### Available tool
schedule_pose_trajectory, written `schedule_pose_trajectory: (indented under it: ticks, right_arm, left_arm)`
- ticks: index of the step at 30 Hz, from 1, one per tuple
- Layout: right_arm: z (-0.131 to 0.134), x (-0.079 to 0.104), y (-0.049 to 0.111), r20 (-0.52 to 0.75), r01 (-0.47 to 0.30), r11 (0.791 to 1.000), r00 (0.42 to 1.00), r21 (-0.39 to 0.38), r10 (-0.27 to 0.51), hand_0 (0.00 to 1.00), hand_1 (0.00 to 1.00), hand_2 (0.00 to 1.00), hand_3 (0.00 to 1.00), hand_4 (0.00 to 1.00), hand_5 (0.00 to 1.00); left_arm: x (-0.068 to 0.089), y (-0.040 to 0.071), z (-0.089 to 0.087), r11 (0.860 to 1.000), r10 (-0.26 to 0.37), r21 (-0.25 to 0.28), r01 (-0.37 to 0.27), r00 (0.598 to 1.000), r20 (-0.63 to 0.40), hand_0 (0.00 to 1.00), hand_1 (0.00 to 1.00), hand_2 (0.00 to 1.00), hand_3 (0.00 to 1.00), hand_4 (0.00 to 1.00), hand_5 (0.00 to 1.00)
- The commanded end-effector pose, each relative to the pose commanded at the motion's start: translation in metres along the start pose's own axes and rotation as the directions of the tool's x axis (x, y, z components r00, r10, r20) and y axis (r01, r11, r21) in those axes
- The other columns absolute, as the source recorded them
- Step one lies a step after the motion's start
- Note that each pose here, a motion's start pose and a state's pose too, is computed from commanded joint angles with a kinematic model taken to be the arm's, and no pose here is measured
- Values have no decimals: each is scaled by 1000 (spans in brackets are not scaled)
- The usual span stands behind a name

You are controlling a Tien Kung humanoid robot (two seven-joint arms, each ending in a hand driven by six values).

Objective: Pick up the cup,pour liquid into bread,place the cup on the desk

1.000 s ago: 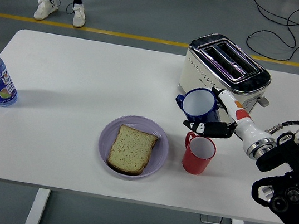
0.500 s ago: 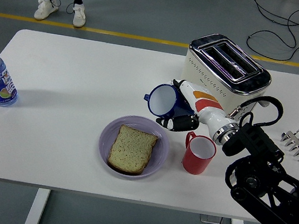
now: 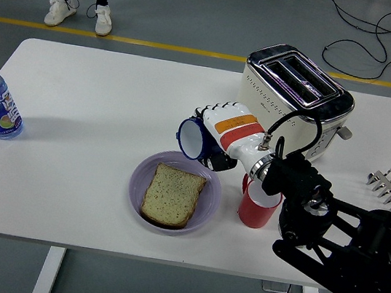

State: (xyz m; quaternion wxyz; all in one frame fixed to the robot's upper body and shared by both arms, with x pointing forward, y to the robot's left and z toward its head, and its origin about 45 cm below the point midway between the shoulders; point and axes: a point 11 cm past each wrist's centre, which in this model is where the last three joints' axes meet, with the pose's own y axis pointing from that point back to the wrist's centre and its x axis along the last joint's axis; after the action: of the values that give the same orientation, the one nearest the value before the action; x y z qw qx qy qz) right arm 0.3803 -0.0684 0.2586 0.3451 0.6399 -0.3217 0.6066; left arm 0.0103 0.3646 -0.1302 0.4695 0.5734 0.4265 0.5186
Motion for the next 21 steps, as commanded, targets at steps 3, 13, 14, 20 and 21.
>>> schedule_pose_trajectory:
  ticks: [3,13,14,20,21]
  right_arm:
    - [1,-3,-2,-84,19,1000,996,-5,-19,349,359,490,529,610,76]
    - [2,-11,-6,-286,78,995,954,-59,-91,372,378,501,535,601,78]
    - [1,-11,-6,-298,81,995,950,-64,-96,372,378,501,535,601,78]
    - [-6,-9,-7,-310,85,994,945,-74,-104,385,393,507,540,595,79]
    - [-6,-9,-7,-309,85,994,946,-73,-103,389,400,513,542,586,75]
  left_arm:
    - [0,0,1,1000,0,0,0,1000,-3,671,712,738,656,415,941]
    - [0,0,1,1000,-1,0,1,1000,-12,671,711,738,658,416,942]
    - [0,0,1,1000,-1,0,1,1000,-13,671,711,738,658,416,942]
    - [0,0,0,1000,0,1,0,1000,-11,670,712,737,657,416,941]
    - [0,0,0,1000,0,1,0,1000,-11,670,712,738,659,416,939]
